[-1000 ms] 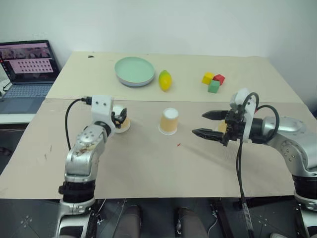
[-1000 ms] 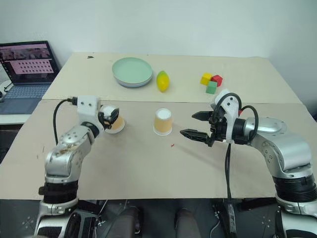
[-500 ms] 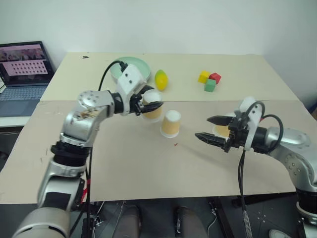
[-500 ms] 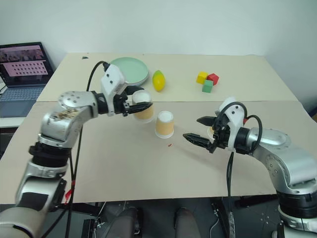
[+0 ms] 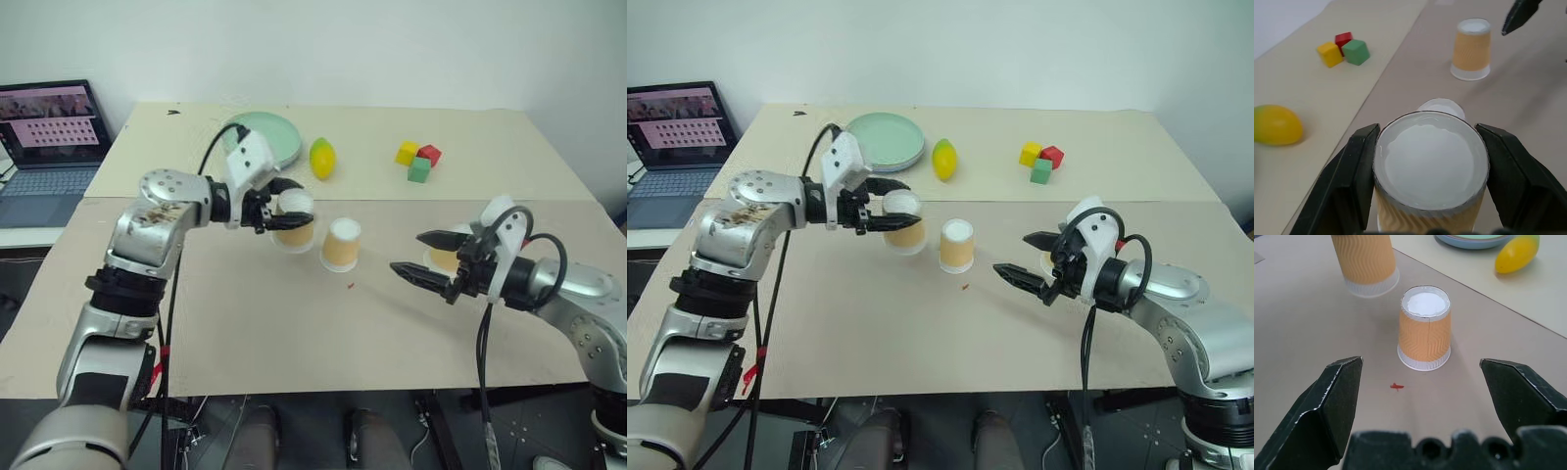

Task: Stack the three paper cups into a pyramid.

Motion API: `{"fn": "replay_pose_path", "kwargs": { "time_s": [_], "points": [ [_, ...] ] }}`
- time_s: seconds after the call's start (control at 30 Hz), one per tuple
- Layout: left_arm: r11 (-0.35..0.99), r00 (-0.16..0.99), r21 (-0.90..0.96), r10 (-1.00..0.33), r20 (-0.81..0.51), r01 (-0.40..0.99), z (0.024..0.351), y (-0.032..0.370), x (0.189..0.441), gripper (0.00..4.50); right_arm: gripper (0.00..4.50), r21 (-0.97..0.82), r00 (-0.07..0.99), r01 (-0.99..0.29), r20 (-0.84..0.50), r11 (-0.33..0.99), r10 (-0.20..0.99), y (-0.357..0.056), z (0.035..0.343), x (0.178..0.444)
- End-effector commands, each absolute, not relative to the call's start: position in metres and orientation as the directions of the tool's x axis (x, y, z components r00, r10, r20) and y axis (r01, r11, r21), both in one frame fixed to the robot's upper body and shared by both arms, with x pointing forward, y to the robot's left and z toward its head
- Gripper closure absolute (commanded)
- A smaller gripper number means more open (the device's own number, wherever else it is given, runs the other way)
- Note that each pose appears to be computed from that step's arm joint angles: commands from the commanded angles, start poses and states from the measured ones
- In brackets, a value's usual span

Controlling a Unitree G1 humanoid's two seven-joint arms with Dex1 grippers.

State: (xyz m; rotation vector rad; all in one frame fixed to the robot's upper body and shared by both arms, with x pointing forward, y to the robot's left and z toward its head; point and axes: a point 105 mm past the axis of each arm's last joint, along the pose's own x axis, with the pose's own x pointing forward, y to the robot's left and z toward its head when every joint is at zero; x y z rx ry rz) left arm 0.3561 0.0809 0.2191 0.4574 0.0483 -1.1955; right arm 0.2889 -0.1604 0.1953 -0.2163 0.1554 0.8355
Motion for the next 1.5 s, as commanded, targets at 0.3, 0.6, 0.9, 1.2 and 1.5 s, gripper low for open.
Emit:
{"fn": "replay_pose_path", "kwargs": {
  "time_s": [0.3,0.6,0.9,1.2,1.5],
  "points": [
    [0.221,0.336,0.370,-0.899,-0.281,0.902,0.209,0.064,0.363,1.65,0.00,-0.182,0.706,-0.708,-0.180,0.682,0.685,-0.169,0.214,0.277],
    [0.229,0.344,0.381,-0.899,-0.270,0.896,0.203,0.060,0.370,1.65,0.00,-0.185,0.720,-0.694,-0.187,0.695,0.669,-0.173,0.216,0.274],
    [0.244,0.353,0.372,-0.898,-0.263,0.896,0.201,0.064,0.373,1.65,0.00,-0.188,0.723,-0.691,-0.201,0.698,0.661,-0.176,0.217,0.272],
    [0.295,0.400,0.354,-0.874,-0.274,0.887,0.180,0.068,0.386,1.65,0.00,-0.192,0.722,-0.692,-0.209,0.696,0.660,-0.178,0.219,0.272],
    [0.317,0.416,0.343,-0.868,-0.271,0.884,0.167,0.066,0.393,1.65,0.00,-0.195,0.721,-0.693,-0.219,0.694,0.658,-0.179,0.220,0.271]
  ]
}}
